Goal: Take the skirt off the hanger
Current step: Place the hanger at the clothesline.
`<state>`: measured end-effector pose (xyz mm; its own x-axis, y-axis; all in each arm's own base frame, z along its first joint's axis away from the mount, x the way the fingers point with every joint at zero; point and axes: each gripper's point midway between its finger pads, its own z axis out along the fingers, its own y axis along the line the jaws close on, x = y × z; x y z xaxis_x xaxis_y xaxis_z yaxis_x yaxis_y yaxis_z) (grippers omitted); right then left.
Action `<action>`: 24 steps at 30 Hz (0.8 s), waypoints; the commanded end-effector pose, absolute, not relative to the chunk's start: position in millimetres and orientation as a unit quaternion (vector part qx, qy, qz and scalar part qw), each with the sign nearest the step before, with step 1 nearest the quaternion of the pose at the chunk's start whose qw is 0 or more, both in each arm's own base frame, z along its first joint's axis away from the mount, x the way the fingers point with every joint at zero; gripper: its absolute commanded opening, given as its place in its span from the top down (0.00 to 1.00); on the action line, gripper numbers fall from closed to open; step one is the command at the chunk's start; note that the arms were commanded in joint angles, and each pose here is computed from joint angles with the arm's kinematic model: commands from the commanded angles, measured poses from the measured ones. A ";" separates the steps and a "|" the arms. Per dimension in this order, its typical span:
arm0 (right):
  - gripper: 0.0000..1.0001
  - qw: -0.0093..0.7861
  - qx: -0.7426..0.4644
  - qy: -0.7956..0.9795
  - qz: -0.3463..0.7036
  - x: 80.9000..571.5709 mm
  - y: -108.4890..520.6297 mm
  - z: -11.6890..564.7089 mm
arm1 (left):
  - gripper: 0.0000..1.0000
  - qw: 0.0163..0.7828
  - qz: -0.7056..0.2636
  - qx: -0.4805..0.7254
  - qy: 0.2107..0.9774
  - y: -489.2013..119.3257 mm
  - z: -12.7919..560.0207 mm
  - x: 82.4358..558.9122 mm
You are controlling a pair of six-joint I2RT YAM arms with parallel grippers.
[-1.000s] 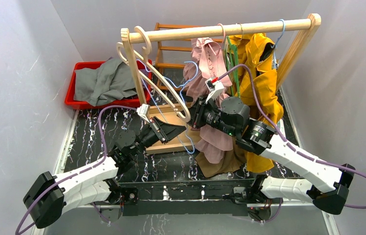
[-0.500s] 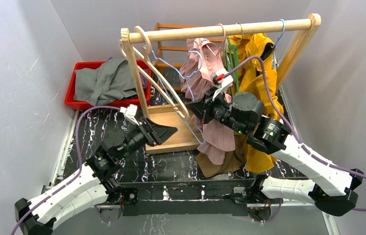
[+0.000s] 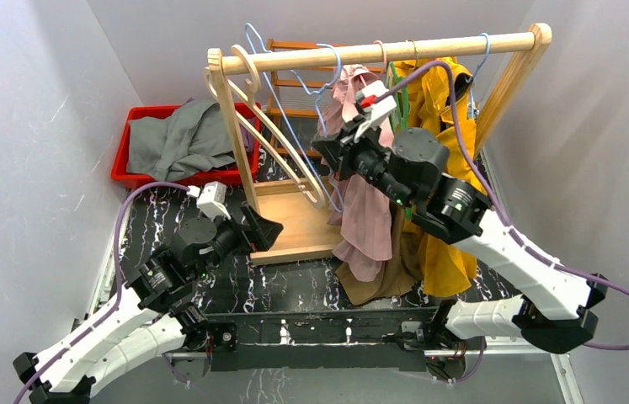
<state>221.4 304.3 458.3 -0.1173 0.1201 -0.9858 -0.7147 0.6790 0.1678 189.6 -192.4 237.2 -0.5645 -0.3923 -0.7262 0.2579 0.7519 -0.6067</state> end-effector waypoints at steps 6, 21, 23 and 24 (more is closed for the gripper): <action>1.00 0.648 -0.200 0.655 0.333 248.7 336.8 484.9 | 0.02 0.493 -0.308 -0.040 0.812 -168.5 249.1 189.0; 0.96 0.599 -0.220 0.683 0.356 251.4 372.2 445.6 | 0.02 0.493 -0.309 -0.036 0.813 -171.9 255.3 190.9; 0.78 0.596 -0.226 0.687 0.349 249.4 368.0 443.9 | 0.02 0.493 -0.308 -0.038 0.813 -171.6 254.8 191.3; 0.70 0.597 -0.228 0.688 0.344 248.2 363.6 444.5 | 0.02 0.494 -0.309 -0.039 0.812 -171.5 255.1 191.4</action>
